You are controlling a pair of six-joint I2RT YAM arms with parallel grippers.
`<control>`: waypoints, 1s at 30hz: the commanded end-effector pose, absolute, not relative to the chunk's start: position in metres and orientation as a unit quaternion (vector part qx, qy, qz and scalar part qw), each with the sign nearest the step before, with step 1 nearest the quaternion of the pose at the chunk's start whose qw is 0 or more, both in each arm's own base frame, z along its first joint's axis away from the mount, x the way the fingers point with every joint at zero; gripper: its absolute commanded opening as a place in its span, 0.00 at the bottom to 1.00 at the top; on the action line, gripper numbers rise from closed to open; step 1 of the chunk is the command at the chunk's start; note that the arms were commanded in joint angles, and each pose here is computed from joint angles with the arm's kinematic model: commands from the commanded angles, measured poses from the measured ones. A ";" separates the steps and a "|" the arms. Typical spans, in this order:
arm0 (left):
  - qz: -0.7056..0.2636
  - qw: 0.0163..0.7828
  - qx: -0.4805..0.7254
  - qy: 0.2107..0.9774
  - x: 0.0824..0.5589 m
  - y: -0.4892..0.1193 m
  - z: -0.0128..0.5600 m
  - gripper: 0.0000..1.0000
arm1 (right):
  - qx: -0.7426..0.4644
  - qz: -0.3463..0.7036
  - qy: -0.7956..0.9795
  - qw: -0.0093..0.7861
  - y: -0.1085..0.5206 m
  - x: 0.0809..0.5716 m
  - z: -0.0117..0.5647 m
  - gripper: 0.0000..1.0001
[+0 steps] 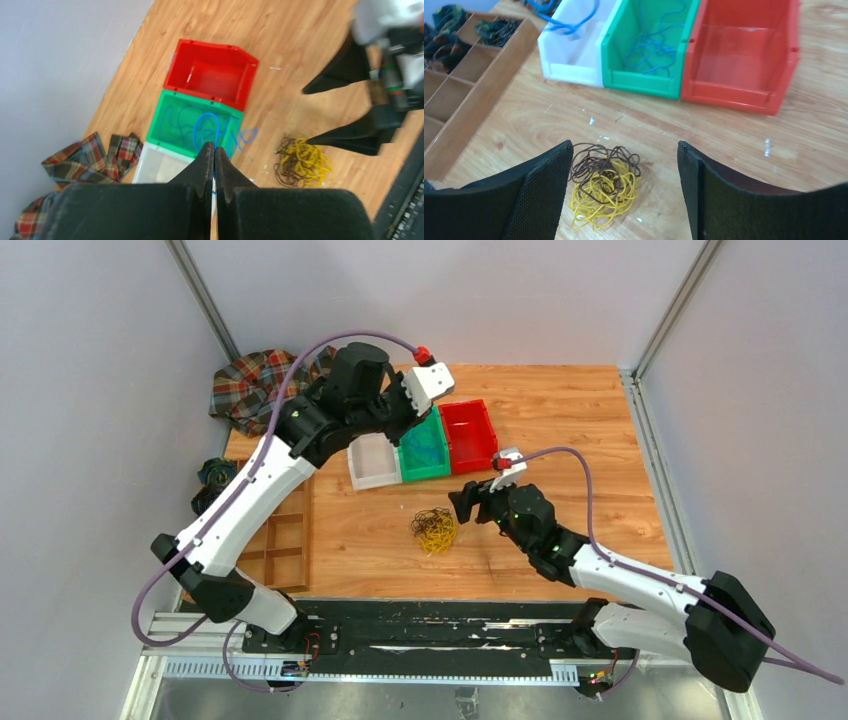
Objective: Untangle the cables
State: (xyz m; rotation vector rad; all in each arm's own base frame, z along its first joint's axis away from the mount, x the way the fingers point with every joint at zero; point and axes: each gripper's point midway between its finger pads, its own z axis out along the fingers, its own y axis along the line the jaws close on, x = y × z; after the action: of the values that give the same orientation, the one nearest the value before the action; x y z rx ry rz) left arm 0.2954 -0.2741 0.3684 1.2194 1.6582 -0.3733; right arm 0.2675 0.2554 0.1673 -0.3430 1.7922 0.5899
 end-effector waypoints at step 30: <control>0.003 0.474 0.438 0.764 0.481 -0.271 0.186 0.01 | -0.033 0.161 0.783 0.600 0.189 0.294 0.164 0.76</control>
State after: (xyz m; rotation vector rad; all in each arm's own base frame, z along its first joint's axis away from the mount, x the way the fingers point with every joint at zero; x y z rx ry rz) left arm 0.4612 -0.2633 0.1896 1.1230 1.9273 -0.0224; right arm 0.2893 0.1933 0.1616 -0.1176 1.8262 0.3711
